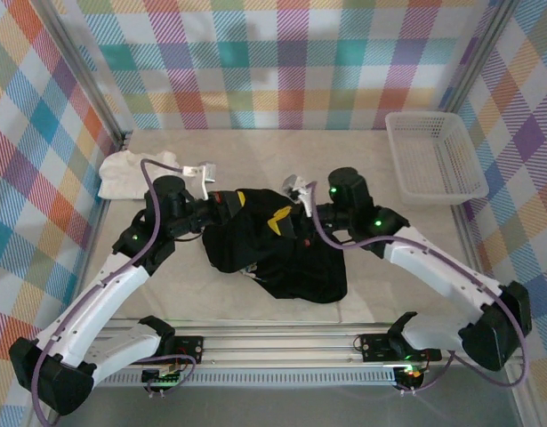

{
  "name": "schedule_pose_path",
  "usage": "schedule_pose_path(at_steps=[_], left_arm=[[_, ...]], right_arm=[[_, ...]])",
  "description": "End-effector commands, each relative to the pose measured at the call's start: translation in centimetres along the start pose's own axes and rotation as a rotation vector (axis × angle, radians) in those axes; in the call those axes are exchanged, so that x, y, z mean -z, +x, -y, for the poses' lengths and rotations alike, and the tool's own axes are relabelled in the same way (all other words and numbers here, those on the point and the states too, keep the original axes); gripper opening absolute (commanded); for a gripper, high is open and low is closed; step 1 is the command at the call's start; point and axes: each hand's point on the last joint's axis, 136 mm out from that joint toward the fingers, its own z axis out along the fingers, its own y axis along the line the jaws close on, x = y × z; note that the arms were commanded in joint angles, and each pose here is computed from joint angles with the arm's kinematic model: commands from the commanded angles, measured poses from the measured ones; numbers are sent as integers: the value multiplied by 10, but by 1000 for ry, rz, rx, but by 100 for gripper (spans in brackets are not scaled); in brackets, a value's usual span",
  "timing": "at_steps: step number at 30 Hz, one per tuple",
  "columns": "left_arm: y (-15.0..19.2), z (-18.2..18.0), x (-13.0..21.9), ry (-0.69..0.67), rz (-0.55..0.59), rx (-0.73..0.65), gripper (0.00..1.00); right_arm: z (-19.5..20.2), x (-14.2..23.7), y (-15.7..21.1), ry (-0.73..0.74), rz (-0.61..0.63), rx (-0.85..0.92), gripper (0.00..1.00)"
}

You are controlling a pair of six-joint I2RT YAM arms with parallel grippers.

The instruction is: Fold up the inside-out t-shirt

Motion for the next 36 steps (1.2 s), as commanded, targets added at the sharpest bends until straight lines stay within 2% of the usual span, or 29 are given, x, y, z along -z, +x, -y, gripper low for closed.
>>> schedule_pose_path(at_steps=[1,5,6,10,11,13,15,19,22,26,29,32,34,36], left_arm=[[-6,-25,-6,-124,25,-40,0],[2,-44,-11,-196,7,-42,1],[4,-46,-10,-202,6,-51,5],[9,-47,5,-216,13,-94,39],[11,-46,9,-208,21,-108,45],[18,-38,15,-160,30,-143,50],[24,-20,18,-63,39,-186,52],[43,14,11,96,-19,-278,54],[55,35,4,183,-79,-342,49],[71,41,-6,237,-158,-346,41],[70,22,-17,147,-159,-324,39],[54,-10,-25,-52,-97,-299,38],[47,-26,-25,-145,-64,-304,41],[47,-30,-30,-157,-75,-323,48]], right_arm=[[-25,10,-28,-151,90,-26,0],[-18,12,-46,-171,152,-96,0],[-14,12,-48,-168,156,-116,0],[4,11,-53,-151,171,-202,0],[6,11,-55,-159,173,-215,0],[13,11,-56,-158,168,-244,0],[17,12,-54,-156,158,-262,0],[17,13,-54,-185,134,-285,0],[22,13,-54,-172,116,-316,0],[28,16,-56,-156,118,-341,0],[29,16,-56,-158,115,-348,0],[28,17,-55,-161,106,-348,0],[29,19,-54,-153,101,-349,0],[28,19,-54,-159,101,-346,0]])
